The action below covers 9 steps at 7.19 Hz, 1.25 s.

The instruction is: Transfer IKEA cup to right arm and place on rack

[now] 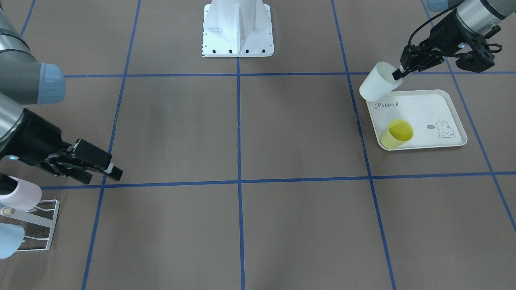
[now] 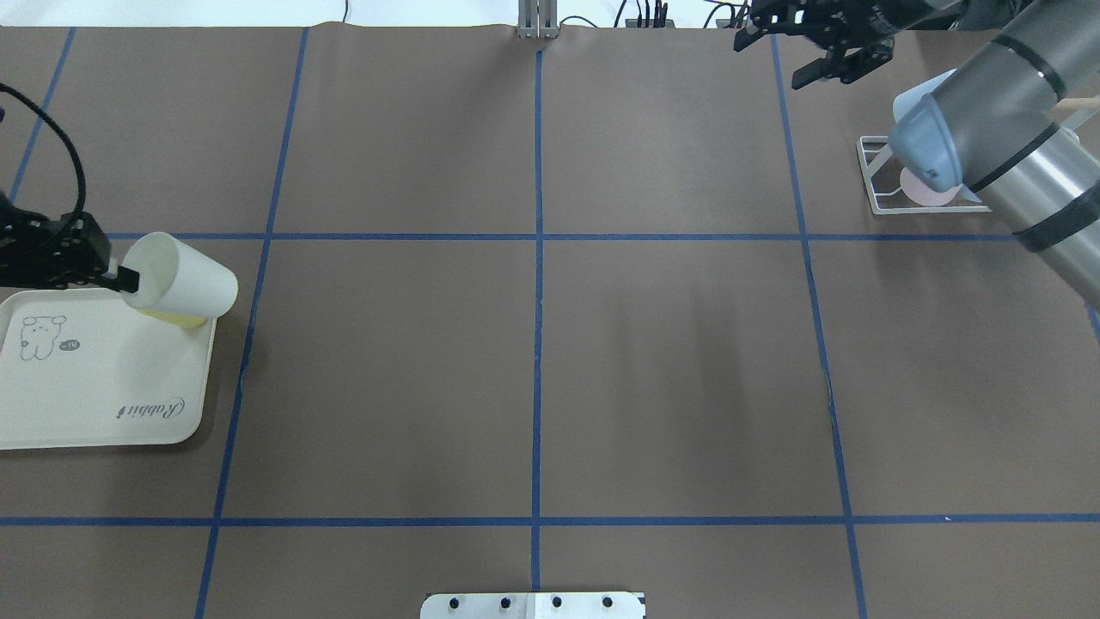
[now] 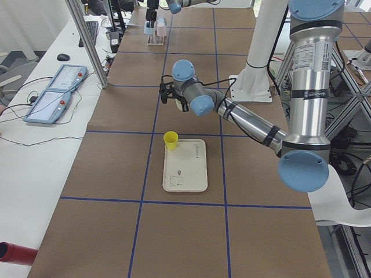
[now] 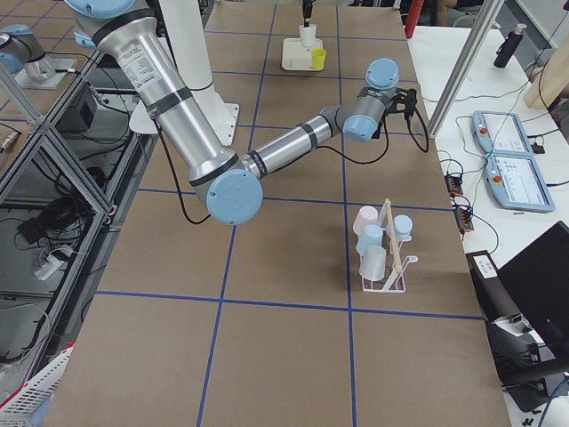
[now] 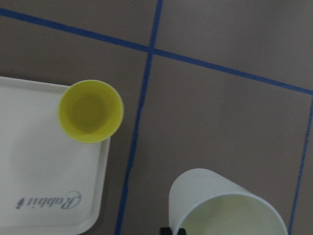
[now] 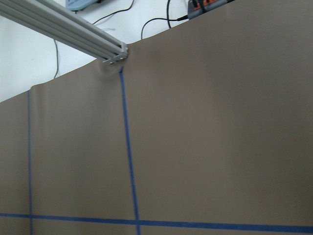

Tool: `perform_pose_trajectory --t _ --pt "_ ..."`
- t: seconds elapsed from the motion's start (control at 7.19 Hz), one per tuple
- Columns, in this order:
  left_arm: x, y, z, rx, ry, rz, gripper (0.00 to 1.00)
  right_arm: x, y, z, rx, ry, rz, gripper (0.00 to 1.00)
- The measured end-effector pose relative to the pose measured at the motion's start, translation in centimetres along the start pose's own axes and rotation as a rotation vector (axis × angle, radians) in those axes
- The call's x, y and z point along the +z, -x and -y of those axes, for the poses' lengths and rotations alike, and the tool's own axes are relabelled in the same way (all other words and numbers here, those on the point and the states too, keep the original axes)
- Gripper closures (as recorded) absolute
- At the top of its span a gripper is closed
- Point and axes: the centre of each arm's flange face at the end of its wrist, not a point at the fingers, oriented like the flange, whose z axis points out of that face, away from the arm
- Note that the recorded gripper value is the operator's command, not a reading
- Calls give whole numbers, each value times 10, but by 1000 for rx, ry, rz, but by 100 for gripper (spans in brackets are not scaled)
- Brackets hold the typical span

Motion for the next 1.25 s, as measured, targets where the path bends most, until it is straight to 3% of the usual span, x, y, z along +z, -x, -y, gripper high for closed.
perform_pose_trajectory --t 0.28,0.7,0.97,1.11,1.25 --pt "7 -74 1 -62 56 -81 100 24 41 -69 78 34 221 2" --pt "3 -132 -24 -142 103 -242 100 25 93 -183 150 188 547 1" --pt "-7 -137 -39 -194 129 -394 100 41 116 -271 207 243 796 1" --pt "-8 -140 -51 -232 140 -501 100 45 123 -301 243 259 876 1" --pt "-5 -142 -63 -275 169 -620 100 42 128 -320 259 277 922 1"
